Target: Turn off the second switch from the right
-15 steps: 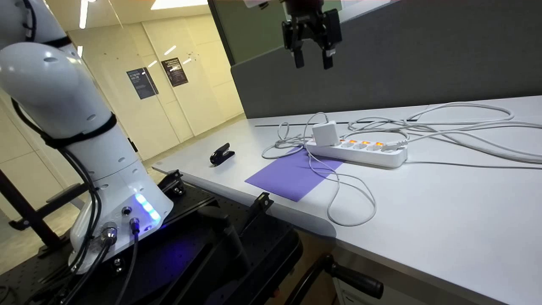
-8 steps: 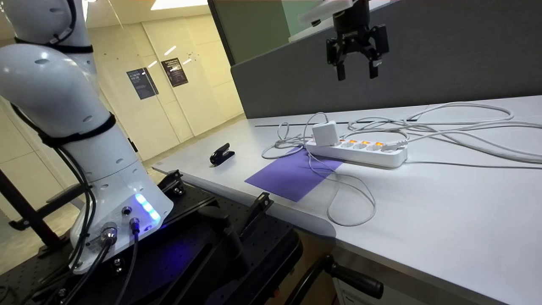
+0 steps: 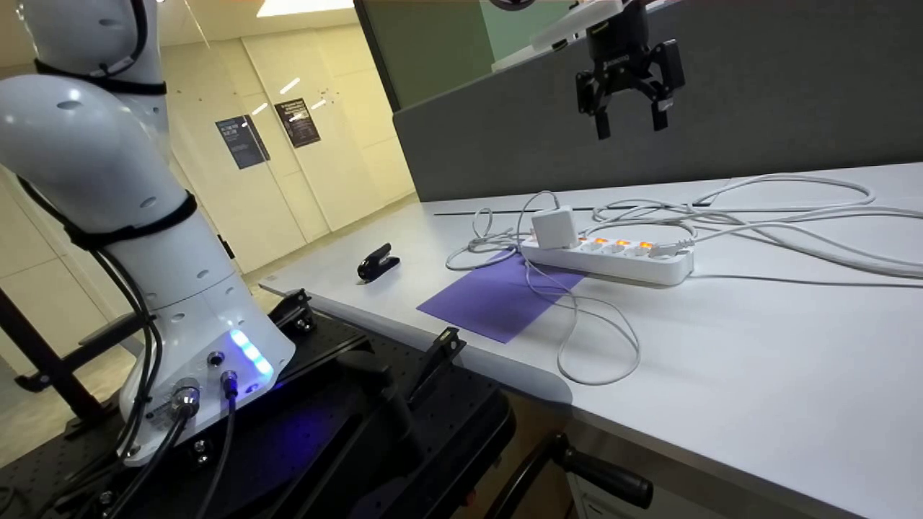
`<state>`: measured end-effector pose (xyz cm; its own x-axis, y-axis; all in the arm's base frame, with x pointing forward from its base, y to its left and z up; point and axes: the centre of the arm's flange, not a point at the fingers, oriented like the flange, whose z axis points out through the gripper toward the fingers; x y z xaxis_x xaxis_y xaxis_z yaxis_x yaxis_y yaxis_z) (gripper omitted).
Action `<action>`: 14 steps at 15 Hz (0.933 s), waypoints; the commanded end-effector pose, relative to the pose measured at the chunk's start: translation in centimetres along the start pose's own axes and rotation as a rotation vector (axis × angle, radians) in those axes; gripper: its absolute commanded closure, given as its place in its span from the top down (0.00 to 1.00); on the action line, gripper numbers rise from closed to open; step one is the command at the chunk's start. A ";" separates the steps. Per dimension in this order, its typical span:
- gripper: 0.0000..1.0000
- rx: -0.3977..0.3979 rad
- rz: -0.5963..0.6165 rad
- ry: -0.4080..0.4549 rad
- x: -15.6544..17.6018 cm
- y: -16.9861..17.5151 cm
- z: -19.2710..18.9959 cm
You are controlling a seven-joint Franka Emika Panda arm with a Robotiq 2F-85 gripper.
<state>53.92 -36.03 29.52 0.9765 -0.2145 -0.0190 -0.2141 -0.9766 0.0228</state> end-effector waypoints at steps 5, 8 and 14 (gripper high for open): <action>1.00 0.000 -0.006 0.032 0.0 -0.6 0.6; 1.00 0.014 -0.018 0.076 -0.3 -2.2 2.5; 0.60 0.055 -0.017 0.112 -1.0 -5.7 7.3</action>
<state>54.82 -31.51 23.73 0.9801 -0.1819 0.0795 -0.1817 -0.9833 -0.0087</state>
